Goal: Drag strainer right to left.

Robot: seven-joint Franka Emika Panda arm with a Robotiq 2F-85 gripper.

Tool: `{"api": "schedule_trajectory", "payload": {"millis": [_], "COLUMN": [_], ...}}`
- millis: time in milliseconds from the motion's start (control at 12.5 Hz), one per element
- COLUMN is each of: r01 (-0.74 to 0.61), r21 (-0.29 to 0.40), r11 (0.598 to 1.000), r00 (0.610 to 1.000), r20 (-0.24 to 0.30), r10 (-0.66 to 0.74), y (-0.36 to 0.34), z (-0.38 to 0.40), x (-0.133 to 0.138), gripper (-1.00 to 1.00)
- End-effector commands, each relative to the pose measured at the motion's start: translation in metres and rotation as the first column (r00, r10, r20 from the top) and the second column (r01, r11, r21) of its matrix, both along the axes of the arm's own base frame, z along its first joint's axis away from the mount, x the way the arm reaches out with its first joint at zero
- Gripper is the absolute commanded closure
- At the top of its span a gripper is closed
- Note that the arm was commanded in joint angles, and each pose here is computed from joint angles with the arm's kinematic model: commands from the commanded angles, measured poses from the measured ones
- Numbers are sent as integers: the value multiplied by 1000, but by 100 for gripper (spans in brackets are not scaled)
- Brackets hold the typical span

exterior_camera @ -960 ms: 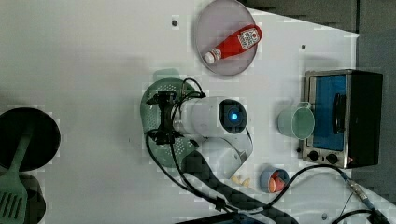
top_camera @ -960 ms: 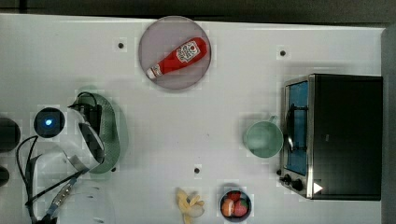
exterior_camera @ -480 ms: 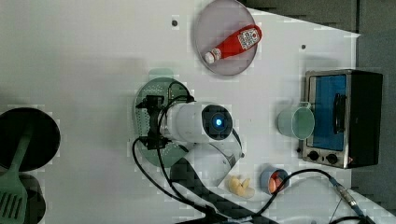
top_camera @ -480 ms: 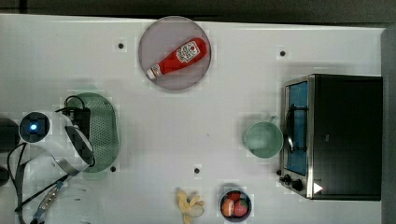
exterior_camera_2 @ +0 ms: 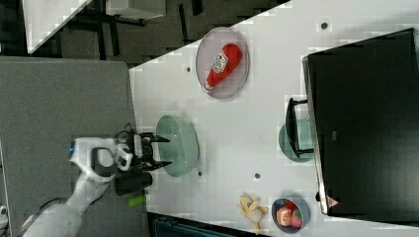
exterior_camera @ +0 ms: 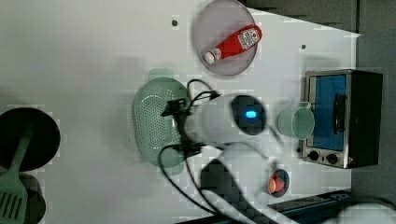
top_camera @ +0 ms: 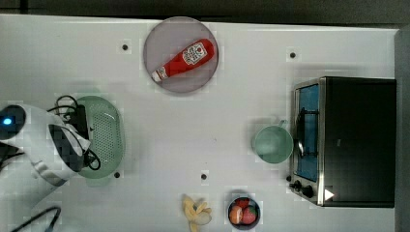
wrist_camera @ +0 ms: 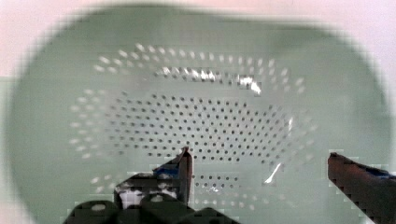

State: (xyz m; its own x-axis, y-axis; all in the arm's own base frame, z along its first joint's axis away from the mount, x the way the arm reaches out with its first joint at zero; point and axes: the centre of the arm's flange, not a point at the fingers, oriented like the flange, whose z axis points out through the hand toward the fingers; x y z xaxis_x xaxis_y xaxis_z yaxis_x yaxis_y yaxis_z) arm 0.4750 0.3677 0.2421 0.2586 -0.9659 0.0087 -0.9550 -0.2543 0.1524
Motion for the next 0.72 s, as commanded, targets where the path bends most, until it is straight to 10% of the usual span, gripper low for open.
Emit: {"api": "schedule_trajectory", "payload": {"millis": [80, 720], "r01": [-168, -269], "r21": [41, 71], "r11": [985, 960], "r00": [983, 954], "r20": [84, 154], "r10": [164, 256], "y": [-72, -311], "z": [127, 298], "x": [43, 46], "gripper": [-100, -100]}}
